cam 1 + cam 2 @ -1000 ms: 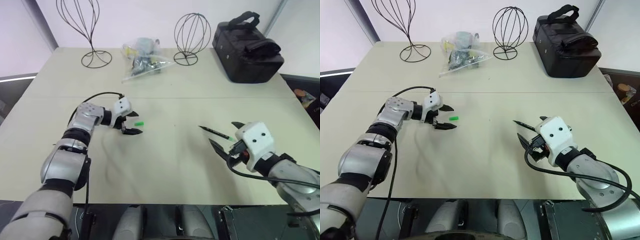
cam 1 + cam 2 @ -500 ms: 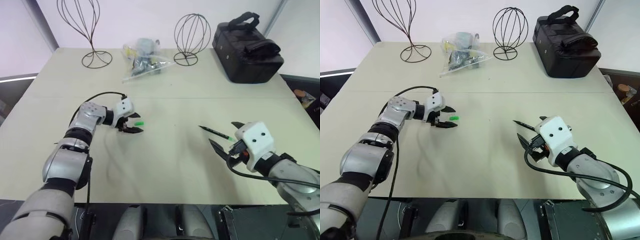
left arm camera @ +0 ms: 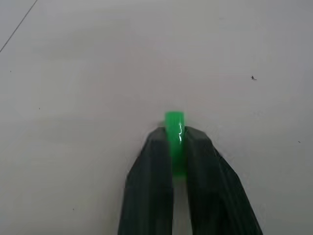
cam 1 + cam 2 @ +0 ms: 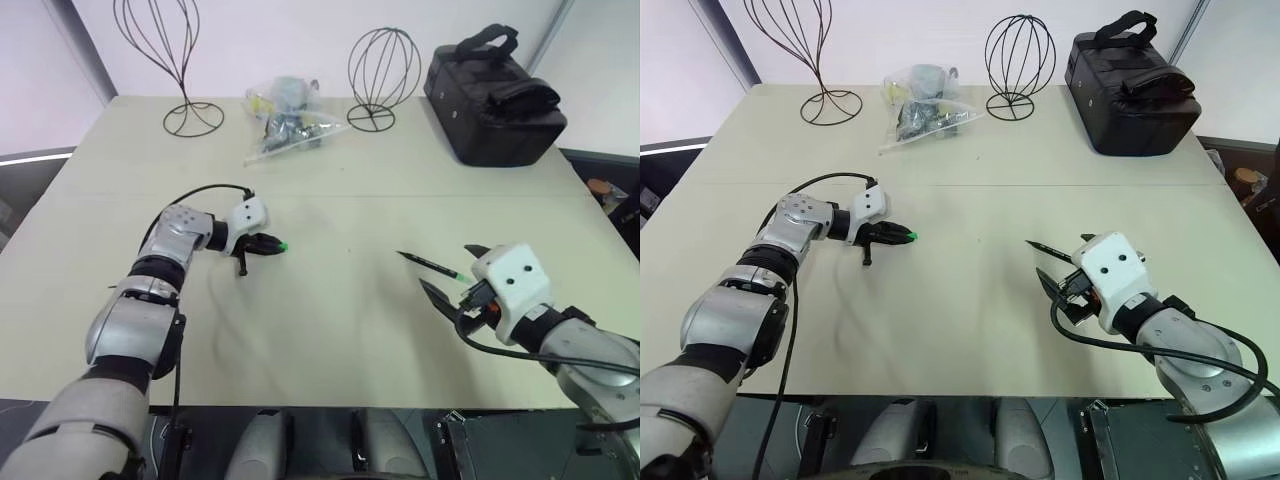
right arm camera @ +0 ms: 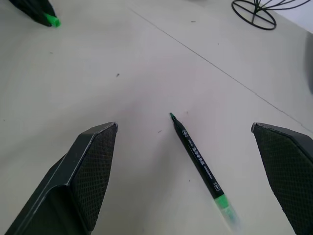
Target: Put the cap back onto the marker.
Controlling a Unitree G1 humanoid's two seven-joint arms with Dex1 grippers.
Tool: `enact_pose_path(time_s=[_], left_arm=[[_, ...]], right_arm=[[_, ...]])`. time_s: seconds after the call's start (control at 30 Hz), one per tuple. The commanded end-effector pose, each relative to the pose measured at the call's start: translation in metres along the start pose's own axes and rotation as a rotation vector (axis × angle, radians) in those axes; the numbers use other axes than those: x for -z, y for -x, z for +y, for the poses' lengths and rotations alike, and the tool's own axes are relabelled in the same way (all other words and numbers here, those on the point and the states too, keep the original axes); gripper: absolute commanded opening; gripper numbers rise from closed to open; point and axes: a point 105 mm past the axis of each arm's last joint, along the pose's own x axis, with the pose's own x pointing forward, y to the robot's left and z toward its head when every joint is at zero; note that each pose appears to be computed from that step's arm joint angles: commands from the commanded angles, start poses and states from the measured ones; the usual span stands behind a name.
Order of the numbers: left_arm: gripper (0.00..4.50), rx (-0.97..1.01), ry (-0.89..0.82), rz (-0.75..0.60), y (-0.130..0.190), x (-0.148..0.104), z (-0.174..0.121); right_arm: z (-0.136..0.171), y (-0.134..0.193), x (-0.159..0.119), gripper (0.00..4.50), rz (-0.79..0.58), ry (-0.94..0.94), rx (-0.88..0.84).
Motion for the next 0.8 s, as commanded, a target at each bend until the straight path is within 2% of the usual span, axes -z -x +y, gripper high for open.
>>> enact_pose_path(time_s=[0.03,0.23,0.53,0.8], left_arm=[[0.03,-0.001,0.009,0.027,0.001,0.003,0.001],[0.03,0.012,-0.012,0.017,0.000,0.000,0.000],[0.03,0.086,-0.265,-0.150,0.004,-0.055,-0.002],[0.03,0.158,-0.396,-0.213,0.009,-0.086,-0.012]], right_arm=[[-0.002,0.006,-0.011,4.50,-0.042,0.035,0.022],[-0.003,0.007,-0.010,4.50,-0.036,0.037,0.024],[-0.009,0.006,-0.004,4.50,-0.011,0.046,-0.005],[-0.021,-0.011,0.004,4.50,-0.034,-0.016,-0.112]])
